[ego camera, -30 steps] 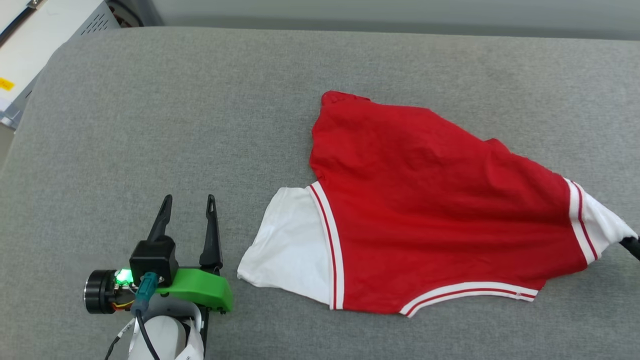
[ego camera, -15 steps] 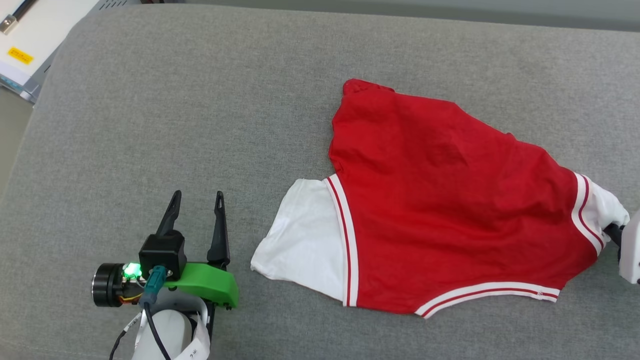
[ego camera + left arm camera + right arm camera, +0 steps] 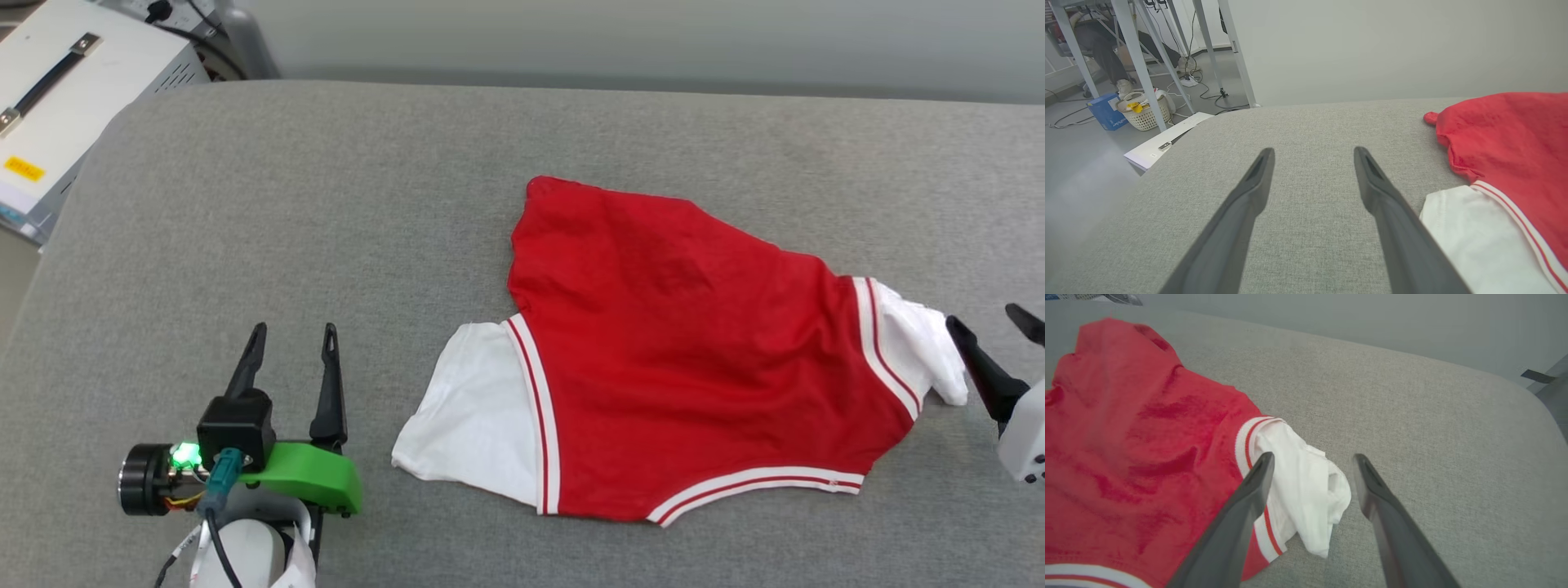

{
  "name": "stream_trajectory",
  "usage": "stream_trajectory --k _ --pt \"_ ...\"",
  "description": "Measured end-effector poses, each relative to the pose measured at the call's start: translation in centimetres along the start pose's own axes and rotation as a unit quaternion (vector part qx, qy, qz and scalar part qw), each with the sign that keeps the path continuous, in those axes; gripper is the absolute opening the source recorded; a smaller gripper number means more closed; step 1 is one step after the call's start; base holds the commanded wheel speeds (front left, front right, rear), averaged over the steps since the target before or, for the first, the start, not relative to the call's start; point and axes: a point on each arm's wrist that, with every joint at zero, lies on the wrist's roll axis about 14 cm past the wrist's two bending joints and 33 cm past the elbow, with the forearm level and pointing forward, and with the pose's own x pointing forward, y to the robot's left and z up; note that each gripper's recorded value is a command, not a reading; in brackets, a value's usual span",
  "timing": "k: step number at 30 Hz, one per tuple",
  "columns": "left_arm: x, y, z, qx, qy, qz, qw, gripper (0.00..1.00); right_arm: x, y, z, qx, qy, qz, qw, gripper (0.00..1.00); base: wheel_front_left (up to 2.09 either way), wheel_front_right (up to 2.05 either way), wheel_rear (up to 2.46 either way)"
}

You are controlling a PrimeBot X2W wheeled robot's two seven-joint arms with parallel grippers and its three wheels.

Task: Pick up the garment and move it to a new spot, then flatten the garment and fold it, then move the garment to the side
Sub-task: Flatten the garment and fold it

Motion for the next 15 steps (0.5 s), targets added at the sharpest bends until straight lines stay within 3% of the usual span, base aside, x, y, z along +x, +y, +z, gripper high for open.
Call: stream_trajectory --k 8,15 --pt "1.4 -0.7 2.7 0.029 -0.033 -0.062 0.997 1.00 -2.7 2.6 4.0 -0.006 -0.112 -0.008 0.994 1.00 0.00 0.00 0.00" --pt "4.1 -2.4 4.1 0.043 0.050 -0.136 0.988 1.00 -2.8 5.1 4.1 -0.006 -0.124 0.007 0.992 1.00 0.00 0.00 0.00"
